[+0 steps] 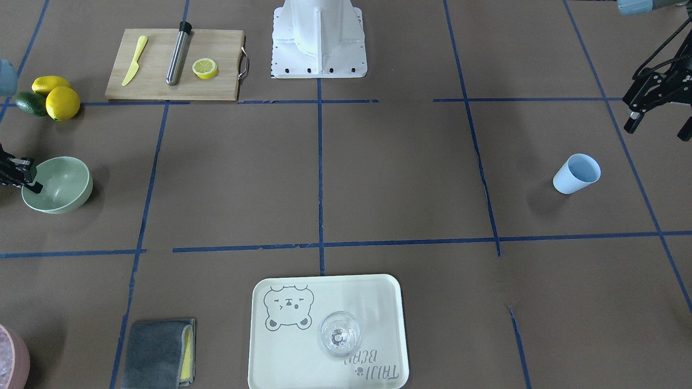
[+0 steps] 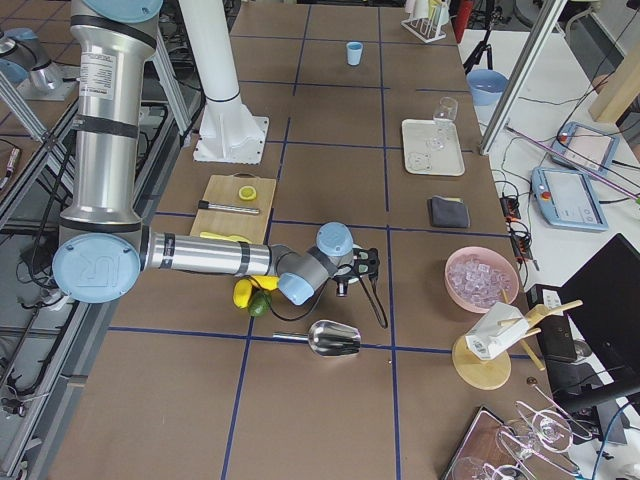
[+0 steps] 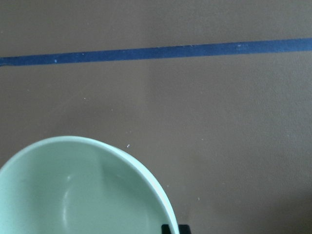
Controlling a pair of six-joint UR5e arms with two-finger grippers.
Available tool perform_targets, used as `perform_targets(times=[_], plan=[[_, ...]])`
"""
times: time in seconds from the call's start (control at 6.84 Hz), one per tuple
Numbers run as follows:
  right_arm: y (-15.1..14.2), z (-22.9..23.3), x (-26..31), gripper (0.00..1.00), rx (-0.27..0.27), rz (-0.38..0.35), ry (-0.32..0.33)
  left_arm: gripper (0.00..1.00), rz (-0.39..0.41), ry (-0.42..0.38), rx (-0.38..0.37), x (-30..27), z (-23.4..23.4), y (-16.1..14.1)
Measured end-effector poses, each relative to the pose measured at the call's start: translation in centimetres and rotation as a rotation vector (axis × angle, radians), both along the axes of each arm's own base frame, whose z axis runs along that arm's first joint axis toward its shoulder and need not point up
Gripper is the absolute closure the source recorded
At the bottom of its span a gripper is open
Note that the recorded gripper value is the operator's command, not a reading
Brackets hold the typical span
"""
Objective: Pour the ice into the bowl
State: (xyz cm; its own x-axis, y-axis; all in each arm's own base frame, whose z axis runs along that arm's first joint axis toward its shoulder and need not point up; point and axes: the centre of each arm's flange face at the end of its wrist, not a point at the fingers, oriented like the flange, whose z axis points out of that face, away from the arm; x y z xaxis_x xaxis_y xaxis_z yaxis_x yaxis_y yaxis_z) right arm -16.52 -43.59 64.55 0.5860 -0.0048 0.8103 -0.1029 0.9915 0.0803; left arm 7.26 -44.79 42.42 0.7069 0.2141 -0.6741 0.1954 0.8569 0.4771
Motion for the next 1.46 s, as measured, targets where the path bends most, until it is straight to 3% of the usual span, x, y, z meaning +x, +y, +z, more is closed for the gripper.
perform_targets(times=[0.29,0.73,1.02,1.46], plan=[[-0.1,-2.6,-0.2,1.0,0.001,-0.01,-0.049,0.0,-0.027,0.01,0.004,2.4,0.4,0.9],[-3.4,-10.3,-1.9,1.0,-0.059,0.023,-0.098,0.0,-0.08,0.052,0.03,5.5,4.6,6.8],[-6.0,-19.0,-4.9,1.0,-0.135,0.052,-0.115,0.0,-0.118,0.076,0.023,6.7,6.7,10.1],[-7.4,-32.2,-14.9,1.0,-0.279,0.097,-0.129,0.0,-0.198,0.105,0.02,9.7,11.6,13.2]])
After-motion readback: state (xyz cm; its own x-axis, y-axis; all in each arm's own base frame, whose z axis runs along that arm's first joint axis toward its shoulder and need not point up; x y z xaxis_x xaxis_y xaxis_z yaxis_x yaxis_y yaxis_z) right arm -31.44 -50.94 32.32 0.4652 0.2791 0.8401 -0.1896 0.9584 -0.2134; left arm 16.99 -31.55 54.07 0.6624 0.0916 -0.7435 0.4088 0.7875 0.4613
